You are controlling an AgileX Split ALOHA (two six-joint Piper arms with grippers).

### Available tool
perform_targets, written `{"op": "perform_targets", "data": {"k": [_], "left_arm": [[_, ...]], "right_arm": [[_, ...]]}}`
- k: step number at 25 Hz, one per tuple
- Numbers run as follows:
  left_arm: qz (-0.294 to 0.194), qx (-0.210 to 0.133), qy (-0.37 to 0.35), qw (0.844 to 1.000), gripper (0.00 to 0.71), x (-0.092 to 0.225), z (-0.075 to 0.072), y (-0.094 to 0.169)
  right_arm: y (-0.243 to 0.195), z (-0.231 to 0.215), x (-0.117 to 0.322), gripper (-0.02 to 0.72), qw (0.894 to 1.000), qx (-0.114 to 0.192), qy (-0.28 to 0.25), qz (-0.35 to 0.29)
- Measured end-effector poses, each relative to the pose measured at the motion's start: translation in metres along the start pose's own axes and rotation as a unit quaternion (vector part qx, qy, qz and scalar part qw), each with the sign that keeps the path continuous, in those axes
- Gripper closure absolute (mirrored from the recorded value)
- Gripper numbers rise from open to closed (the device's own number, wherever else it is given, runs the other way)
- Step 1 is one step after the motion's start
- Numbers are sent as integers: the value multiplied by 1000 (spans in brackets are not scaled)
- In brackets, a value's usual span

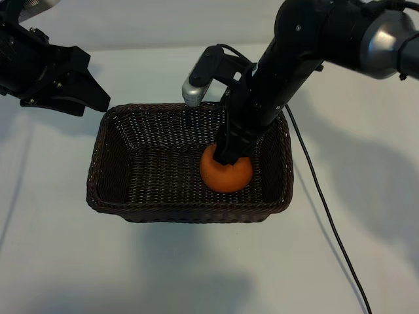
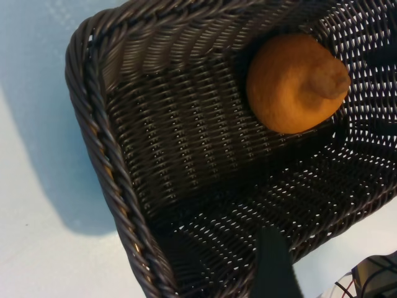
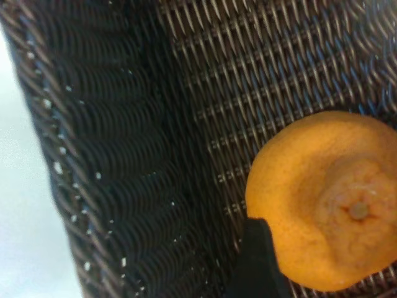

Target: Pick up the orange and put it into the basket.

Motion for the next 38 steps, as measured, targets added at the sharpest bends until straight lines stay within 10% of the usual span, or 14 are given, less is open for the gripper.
{"op": "perform_targets", "data": {"k": [22,38], "left_arm": [[0,0,0,1000,208,0,0,0],[0,0,-2,1000,208,0,0,0]], "right_arm": [[63,17,-5,205,1000,24,1,-9],[82,-27,29,223,989,34,-138,27]]}}
Point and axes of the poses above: a point on each arm's last joint axis where the gripper is mounted, y pointing back along that axis away from the gripper, z along the wrist's bending axis when the last joint is at zero, x = y × z, the point moved 6 cm from there along -y, pointing out along that axis toward the gripper, and after that the axes turned 6 degrees about -y, right-handed, at the moved point
